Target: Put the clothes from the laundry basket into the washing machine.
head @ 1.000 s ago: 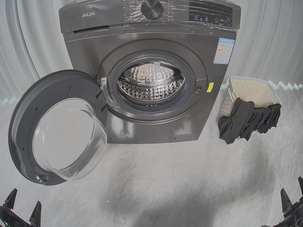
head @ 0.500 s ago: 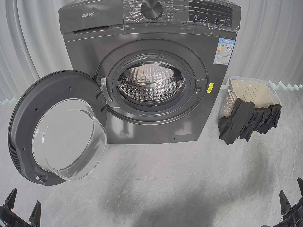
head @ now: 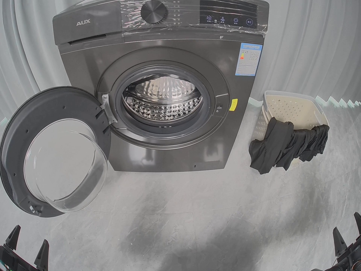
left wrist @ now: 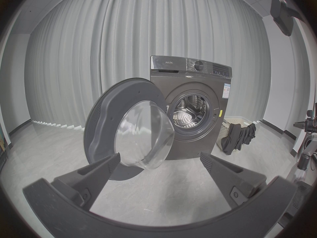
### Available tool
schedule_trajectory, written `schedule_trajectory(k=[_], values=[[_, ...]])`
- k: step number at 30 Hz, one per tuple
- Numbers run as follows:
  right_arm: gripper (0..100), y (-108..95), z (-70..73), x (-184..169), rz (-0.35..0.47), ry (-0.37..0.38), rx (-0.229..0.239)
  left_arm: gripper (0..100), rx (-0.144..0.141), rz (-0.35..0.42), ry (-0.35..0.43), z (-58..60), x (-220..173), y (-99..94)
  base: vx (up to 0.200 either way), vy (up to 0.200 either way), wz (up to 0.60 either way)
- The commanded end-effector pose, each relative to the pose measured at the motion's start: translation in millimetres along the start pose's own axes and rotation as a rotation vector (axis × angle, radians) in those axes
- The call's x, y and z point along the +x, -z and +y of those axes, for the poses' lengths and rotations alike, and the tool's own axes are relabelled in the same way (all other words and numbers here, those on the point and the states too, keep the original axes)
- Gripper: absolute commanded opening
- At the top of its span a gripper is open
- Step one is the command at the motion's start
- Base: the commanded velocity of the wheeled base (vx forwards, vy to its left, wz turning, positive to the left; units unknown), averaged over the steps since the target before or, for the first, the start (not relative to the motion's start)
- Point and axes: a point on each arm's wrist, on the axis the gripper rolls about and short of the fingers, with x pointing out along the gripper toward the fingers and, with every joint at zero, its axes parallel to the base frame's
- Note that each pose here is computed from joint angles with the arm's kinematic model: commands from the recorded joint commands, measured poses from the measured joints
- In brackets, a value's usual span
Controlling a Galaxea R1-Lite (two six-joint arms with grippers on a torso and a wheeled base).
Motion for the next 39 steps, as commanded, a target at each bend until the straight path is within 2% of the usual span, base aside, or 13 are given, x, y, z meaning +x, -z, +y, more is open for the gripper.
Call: schedule_trajectory(k=[1,8,34,39], values=[[100,5.1,0.1,0.5,0.007,0.002,-0.001,100,0.001,-0.002,0.001,0.1,-0.1,4.9,0.0,0.0,0.0],[100,5.1,0.0,0.5,0.007,0.003,0.002,100,0.006,-0.002,0.002,0.1,-0.1,4.9,0.0,0.0,0.51],[100,5.1,0.0,0.5,0.007,0.002,0.002,100,0.001,-0.003,0.002,0.1,-0.1,4.7,0.0,0.0,0.0],[100,5.1,0.0,0.5,0.007,0.002,0.0,100,0.001,-0.003,0.001,0.1,-0.1,4.7,0.0,-0.2,0.0]])
